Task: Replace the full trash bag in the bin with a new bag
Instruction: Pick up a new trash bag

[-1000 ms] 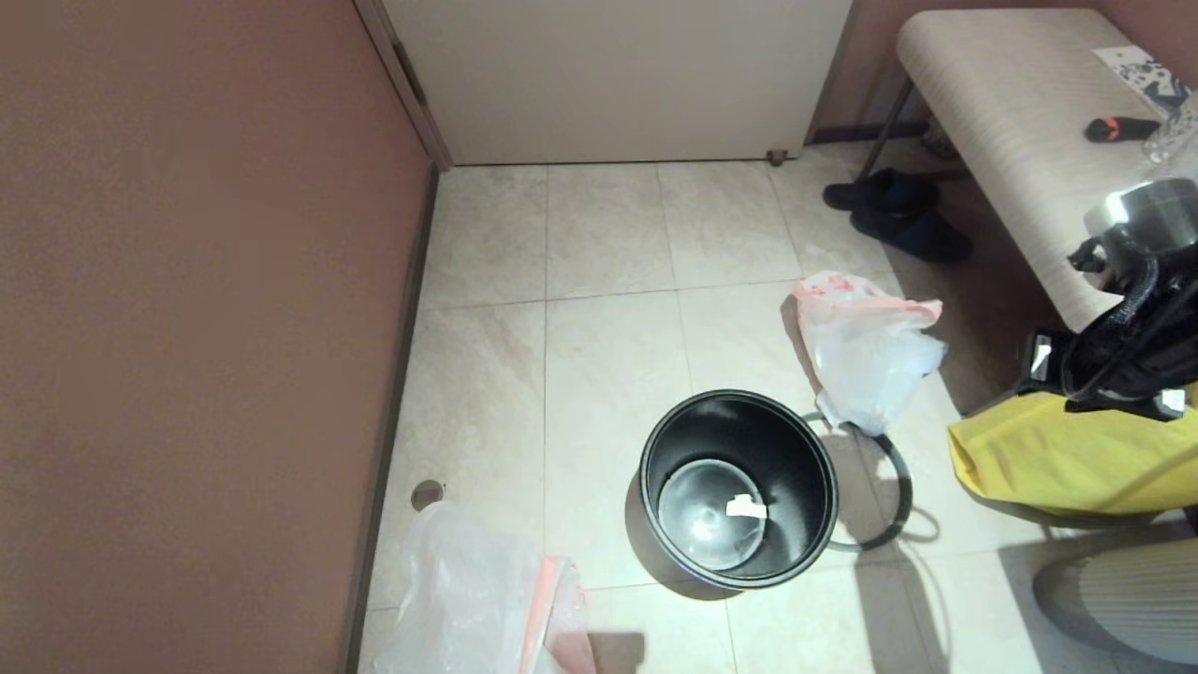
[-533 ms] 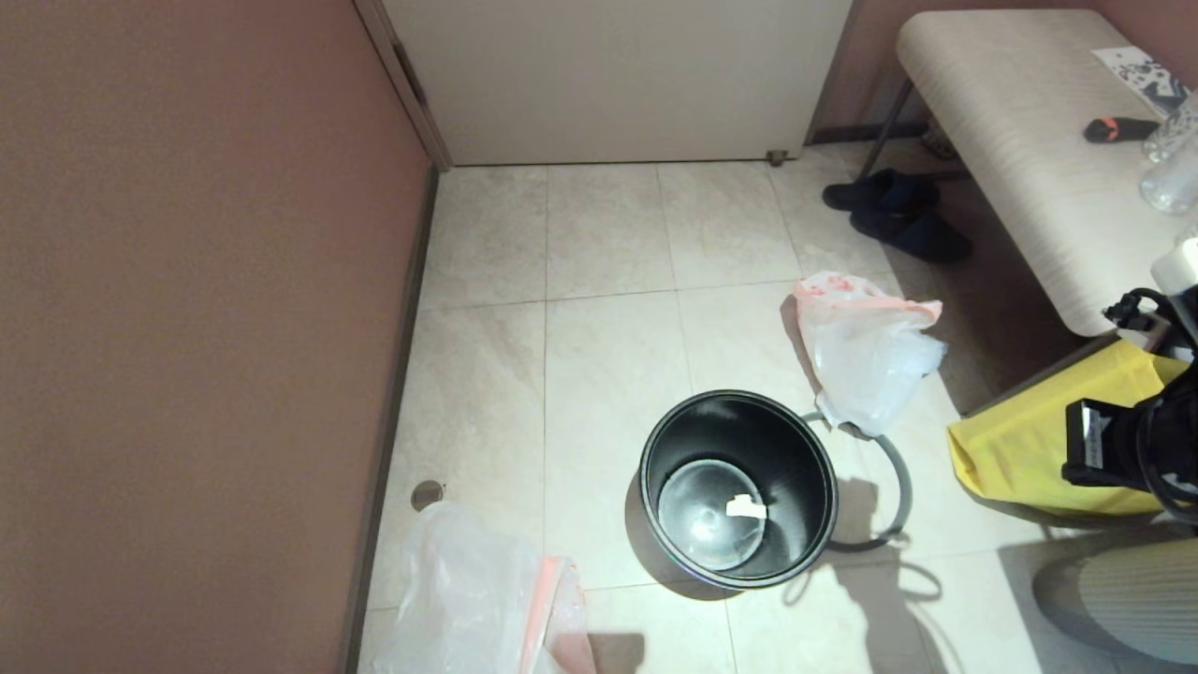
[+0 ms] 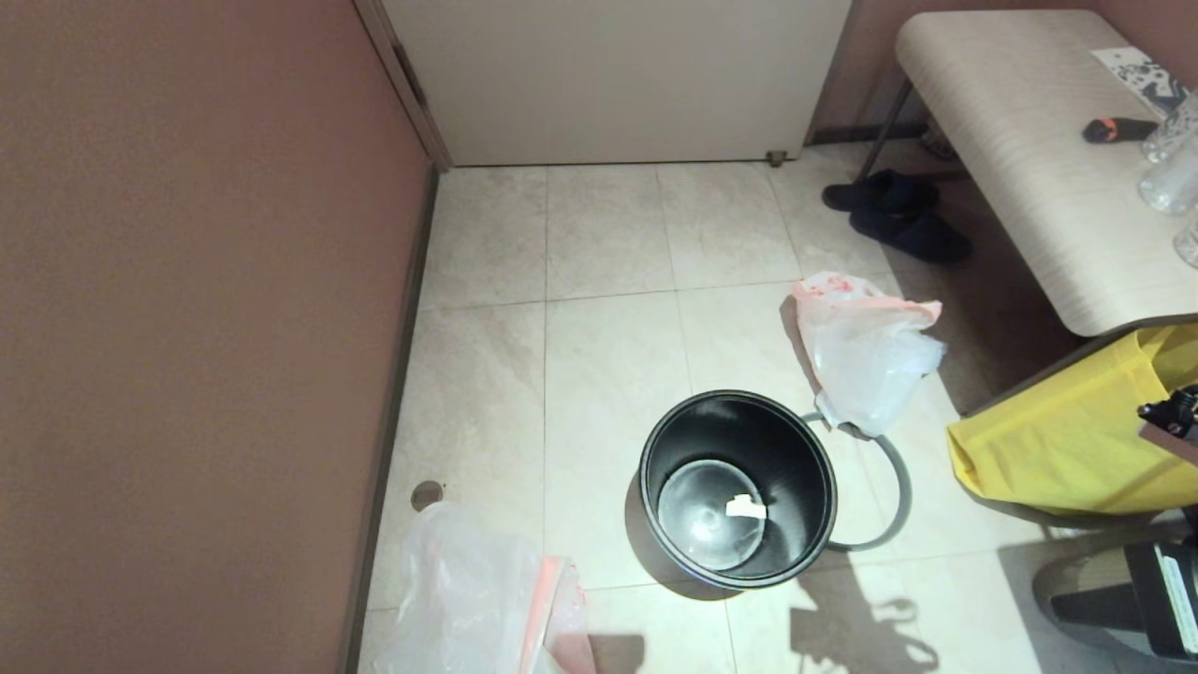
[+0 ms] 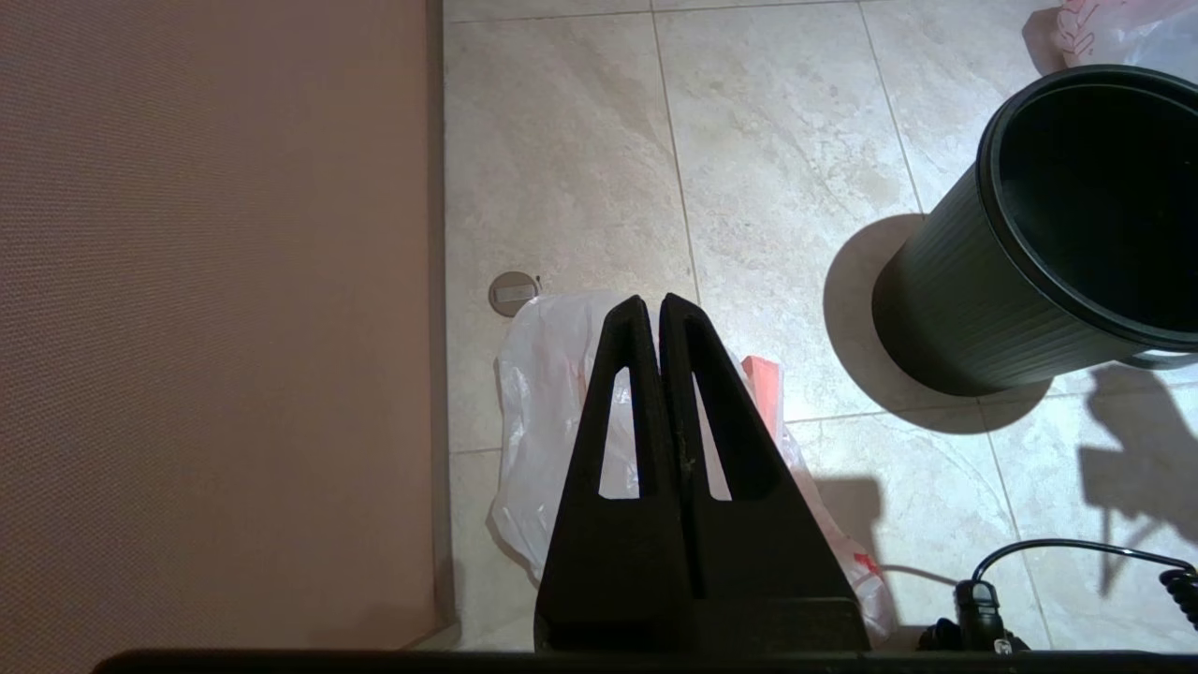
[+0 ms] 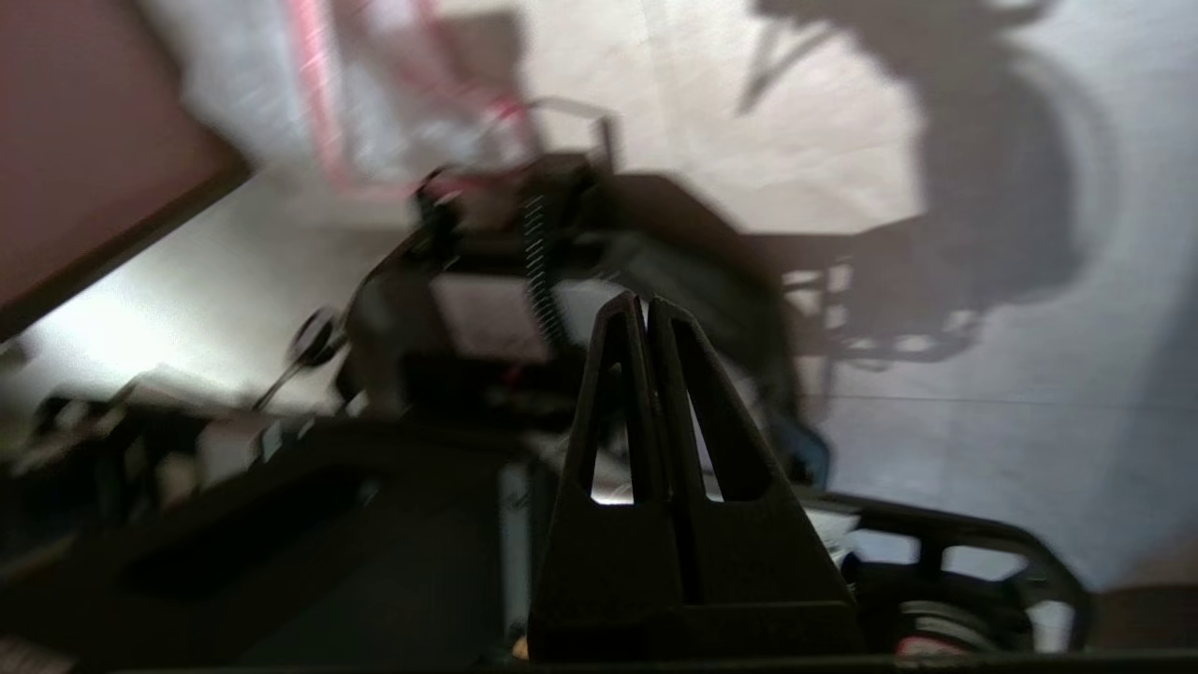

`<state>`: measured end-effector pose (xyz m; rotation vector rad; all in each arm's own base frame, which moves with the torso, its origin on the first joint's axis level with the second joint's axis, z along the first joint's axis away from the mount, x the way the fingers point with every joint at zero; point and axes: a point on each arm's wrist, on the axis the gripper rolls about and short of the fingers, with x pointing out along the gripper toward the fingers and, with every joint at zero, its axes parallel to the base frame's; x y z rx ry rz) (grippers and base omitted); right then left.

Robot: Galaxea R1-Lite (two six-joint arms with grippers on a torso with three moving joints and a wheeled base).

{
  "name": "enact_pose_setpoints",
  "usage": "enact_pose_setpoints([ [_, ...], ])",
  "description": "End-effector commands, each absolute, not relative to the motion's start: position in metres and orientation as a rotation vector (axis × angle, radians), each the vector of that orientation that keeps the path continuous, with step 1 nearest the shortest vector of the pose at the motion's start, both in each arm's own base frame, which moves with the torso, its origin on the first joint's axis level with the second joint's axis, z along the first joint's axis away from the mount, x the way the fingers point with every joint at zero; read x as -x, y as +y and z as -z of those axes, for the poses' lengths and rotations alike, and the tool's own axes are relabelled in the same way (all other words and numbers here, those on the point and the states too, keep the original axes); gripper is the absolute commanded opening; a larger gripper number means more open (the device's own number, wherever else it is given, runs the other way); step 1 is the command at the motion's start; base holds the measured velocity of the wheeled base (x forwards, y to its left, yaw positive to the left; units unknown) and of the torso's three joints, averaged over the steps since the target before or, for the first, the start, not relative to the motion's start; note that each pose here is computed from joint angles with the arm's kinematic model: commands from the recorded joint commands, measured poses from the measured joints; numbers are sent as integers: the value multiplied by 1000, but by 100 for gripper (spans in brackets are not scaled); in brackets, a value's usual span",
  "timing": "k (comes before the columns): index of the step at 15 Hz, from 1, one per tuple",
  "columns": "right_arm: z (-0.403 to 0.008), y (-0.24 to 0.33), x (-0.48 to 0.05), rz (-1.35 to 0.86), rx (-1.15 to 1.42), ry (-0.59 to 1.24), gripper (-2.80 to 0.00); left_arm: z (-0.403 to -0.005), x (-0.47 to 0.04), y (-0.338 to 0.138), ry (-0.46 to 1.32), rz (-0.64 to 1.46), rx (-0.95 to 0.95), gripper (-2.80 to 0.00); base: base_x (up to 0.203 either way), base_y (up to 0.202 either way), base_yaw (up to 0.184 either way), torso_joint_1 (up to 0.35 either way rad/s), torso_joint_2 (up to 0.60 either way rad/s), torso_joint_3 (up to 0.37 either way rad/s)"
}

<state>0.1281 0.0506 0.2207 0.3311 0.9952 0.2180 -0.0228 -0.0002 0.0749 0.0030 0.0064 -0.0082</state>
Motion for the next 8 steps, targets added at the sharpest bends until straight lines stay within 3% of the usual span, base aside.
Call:
enact_pose_setpoints([
  [1, -215, 54, -120, -357, -376, 1044, -280, -75, 23, 0, 6, 8, -3, -280, 0, 0, 0, 0, 0, 0],
  [8, -156, 134, -211, -462, -314, 1142, -280, -75, 23, 0, 6, 8, -3, -280, 0, 0, 0, 0, 0, 0],
])
